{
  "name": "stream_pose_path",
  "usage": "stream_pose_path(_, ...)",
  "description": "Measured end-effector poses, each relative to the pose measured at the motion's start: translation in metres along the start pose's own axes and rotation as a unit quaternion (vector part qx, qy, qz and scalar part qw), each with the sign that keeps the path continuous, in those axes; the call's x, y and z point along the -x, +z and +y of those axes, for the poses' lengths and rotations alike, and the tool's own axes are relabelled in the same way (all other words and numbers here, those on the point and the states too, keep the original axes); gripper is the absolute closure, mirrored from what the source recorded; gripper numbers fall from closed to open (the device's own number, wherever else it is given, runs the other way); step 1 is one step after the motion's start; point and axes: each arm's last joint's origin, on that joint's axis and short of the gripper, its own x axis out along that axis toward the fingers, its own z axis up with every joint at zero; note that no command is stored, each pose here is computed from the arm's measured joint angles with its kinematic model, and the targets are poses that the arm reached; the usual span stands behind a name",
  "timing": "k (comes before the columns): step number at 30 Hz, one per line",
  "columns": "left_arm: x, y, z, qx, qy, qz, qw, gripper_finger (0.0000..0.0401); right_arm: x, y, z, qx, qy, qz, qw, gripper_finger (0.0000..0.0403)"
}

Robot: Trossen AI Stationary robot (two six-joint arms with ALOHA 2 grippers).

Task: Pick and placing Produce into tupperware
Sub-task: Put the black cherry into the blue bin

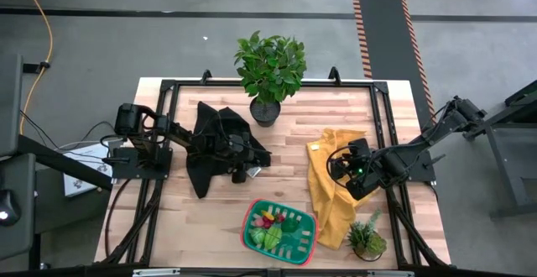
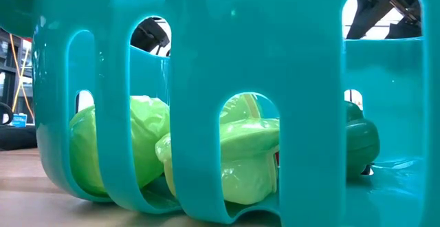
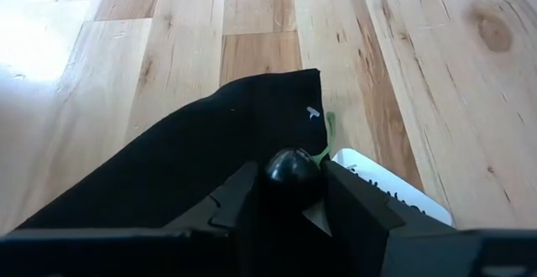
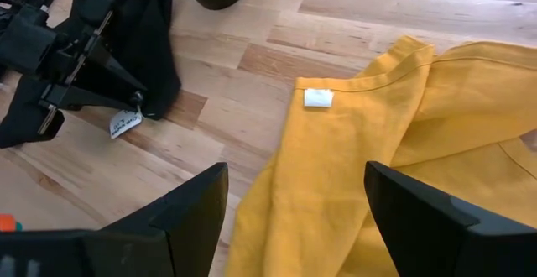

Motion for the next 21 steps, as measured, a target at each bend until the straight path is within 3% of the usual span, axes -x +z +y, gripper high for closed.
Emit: stream_pose_path(21,0.0041,0.0077,0.0001,0.037,-0.008,-0.027,0.999,0.0295,0.0000,-0.0001,-0.0003,0.003,-0.001,0.001,1.000,0.0133)
